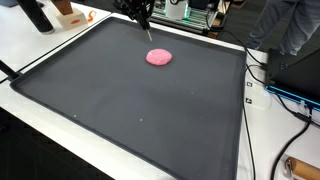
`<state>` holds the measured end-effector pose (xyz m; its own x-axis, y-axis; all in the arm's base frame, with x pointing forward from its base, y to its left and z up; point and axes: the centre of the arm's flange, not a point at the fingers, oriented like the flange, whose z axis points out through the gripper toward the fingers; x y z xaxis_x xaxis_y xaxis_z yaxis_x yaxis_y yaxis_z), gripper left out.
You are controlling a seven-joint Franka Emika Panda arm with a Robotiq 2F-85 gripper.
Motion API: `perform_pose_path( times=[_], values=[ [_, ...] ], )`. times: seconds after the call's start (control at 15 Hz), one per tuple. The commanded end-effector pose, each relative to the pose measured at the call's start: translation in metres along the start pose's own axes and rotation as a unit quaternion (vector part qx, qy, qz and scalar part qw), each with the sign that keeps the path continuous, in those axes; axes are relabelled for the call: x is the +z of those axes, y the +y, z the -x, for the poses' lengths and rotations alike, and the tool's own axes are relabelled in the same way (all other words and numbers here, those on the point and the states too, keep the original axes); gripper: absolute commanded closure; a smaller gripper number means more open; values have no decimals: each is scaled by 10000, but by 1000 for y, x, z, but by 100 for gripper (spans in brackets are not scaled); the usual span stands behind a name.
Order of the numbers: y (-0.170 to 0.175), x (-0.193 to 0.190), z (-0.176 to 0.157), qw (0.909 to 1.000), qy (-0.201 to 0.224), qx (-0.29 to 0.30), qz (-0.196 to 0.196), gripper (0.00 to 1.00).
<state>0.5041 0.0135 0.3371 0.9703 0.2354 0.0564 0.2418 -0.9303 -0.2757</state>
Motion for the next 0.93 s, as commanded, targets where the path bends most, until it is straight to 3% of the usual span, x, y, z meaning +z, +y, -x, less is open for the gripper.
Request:
perform_pose_path(
  times=[0.0, 0.47, 0.53, 0.6, 0.67, 0.87],
  values=[
    [-35, -7, 8, 9990, 114, 36, 425, 97],
    [-84, -1, 9, 9945, 123, 43, 1038, 97],
    [-89, 0, 9, 9917, 285, 128, 1248, 97],
    [-78, -4, -3, 9955, 133, 18, 937, 97],
    [-81, -3, -4, 9951, 162, 21, 972, 88],
    [-80, -4, -5, 9952, 168, 25, 968, 88]
  ],
)
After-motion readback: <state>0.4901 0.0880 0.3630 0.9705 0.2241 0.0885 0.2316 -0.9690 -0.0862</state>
